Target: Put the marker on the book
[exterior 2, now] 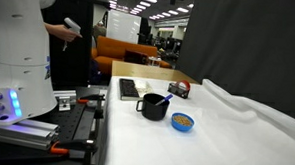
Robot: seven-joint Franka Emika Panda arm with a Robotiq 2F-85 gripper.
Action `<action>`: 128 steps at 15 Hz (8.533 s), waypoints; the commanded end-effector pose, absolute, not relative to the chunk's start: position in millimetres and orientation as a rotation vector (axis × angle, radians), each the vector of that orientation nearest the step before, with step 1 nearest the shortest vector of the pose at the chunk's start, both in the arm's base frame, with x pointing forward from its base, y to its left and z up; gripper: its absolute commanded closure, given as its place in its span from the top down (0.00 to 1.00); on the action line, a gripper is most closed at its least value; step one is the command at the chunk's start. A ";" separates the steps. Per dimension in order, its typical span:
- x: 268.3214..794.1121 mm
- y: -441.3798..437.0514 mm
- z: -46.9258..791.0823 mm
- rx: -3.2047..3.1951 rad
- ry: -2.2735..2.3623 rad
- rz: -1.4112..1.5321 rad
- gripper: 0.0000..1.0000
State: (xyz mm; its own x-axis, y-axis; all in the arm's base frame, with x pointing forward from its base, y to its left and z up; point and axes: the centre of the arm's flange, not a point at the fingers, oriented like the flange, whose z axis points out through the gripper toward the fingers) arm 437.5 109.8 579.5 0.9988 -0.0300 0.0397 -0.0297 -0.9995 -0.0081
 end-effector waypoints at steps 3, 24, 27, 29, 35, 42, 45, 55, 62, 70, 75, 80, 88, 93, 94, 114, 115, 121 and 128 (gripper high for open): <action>438.0 109.5 579.4 -3.133 0.048 -0.062 1.00; 489.9 110.1 459.8 -3.129 0.058 0.237 1.00; 489.9 110.2 459.9 -3.129 0.058 0.237 1.00; 491.2 107.8 455.5 -3.130 0.079 0.231 1.00; 490.9 100.7 415.5 -3.145 0.105 0.349 1.00; 490.3 105.7 365.0 -3.181 0.109 0.499 1.00; 488.3 106.2 360.9 -3.174 0.093 0.533 1.00; 494.7 108.3 352.3 -3.181 0.102 0.557 1.00; 500.7 126.4 315.7 -3.196 0.039 0.678 1.00; 507.5 134.7 278.3 -3.198 0.006 0.765 1.00; 503.4 132.1 275.9 -3.185 -0.004 0.762 1.00; 503.8 132.5 276.5 -3.185 -0.004 0.760 1.00; 529.3 120.0 255.6 -3.180 0.058 0.829 1.00; 537.6 124.1 218.5 -3.185 0.065 0.929 1.00; 539.3 126.2 214.6 -3.190 0.061 0.936 1.00; 553.1 136.4 222.1 -3.221 0.016 0.630 1.00; 556.2 136.5 222.9 -3.225 0.022 0.593 1.00; 569.2 136.7 220.5 -3.211 0.029 0.522 1.00; 569.6 136.5 220.3 -3.211 0.030 0.517 1.00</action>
